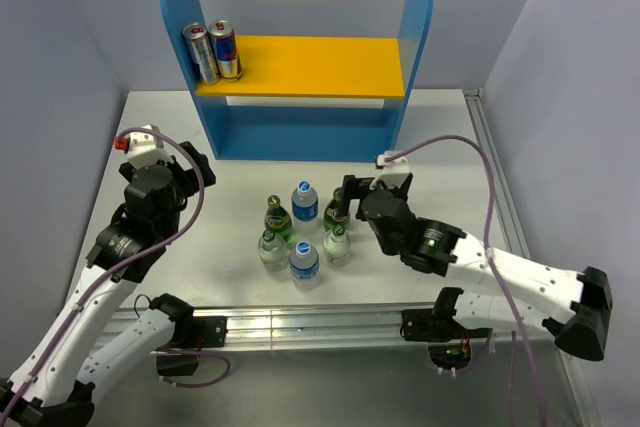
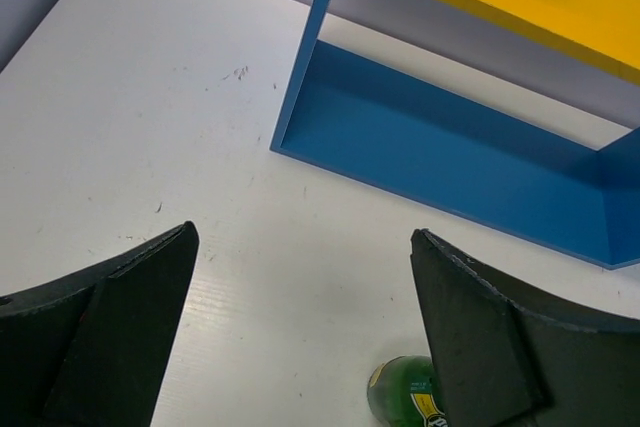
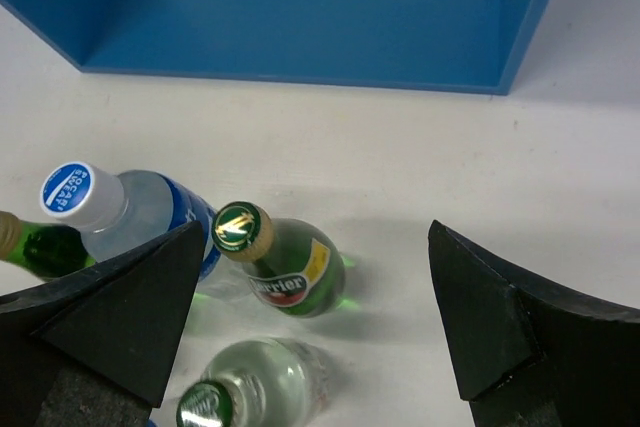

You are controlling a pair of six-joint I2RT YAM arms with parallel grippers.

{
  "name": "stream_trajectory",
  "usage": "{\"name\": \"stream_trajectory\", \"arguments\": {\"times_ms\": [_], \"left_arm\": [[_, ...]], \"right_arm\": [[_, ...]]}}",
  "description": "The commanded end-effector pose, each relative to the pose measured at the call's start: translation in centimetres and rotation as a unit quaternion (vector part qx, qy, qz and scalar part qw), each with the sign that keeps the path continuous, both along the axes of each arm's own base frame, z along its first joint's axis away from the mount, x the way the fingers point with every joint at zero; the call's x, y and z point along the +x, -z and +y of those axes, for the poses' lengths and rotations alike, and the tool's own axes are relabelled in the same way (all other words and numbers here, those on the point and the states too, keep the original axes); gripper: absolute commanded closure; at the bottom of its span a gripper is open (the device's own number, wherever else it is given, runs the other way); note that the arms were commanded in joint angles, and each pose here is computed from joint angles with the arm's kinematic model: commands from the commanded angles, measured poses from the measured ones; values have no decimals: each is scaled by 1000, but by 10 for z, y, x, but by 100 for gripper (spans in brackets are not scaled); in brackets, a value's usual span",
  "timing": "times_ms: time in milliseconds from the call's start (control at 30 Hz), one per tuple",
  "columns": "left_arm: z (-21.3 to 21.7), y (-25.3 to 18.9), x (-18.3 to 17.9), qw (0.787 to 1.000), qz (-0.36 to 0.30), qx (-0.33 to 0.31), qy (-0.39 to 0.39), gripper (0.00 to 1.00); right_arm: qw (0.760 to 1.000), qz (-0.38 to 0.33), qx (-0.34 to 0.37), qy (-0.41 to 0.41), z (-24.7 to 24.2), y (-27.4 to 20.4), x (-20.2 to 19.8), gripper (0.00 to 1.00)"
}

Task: Place and organize the beverage onto the shelf

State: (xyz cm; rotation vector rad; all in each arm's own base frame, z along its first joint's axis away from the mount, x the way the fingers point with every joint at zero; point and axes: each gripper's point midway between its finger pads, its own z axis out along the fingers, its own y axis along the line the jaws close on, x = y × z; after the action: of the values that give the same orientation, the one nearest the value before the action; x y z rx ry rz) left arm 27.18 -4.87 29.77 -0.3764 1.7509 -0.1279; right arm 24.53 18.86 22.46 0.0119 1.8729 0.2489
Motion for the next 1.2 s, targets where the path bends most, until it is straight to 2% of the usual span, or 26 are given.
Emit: {"name": "stream_trajectory", "arguments": {"times_ms": [0,300,567,667,800,933,1167], "left_arm": [[4,-11,0,1000,-11,3,-9,6],[4,-6,1,1000,-1,11,-7,9],[3,-5,1,1000,0,14,-5,11],[3,-6,1,1000,0,15,-6,12],[4,-5,2,1000,3,18,-7,12],[4,-5,2,1000,4,19,-8,12],[6,-5,3,1000,5,17,-9,12]], "right_arm": [[999,-15,48,-12,29,-15,14,0],[1000,6,23,-16,58,14,35,0],[1000,15,8,8,53,33,46,2],[1000,19,5,17,47,40,46,9],[999,18,5,31,44,48,50,38],[999,29,-4,41,42,58,53,41],[998,40,-11,48,40,66,52,37]]}}
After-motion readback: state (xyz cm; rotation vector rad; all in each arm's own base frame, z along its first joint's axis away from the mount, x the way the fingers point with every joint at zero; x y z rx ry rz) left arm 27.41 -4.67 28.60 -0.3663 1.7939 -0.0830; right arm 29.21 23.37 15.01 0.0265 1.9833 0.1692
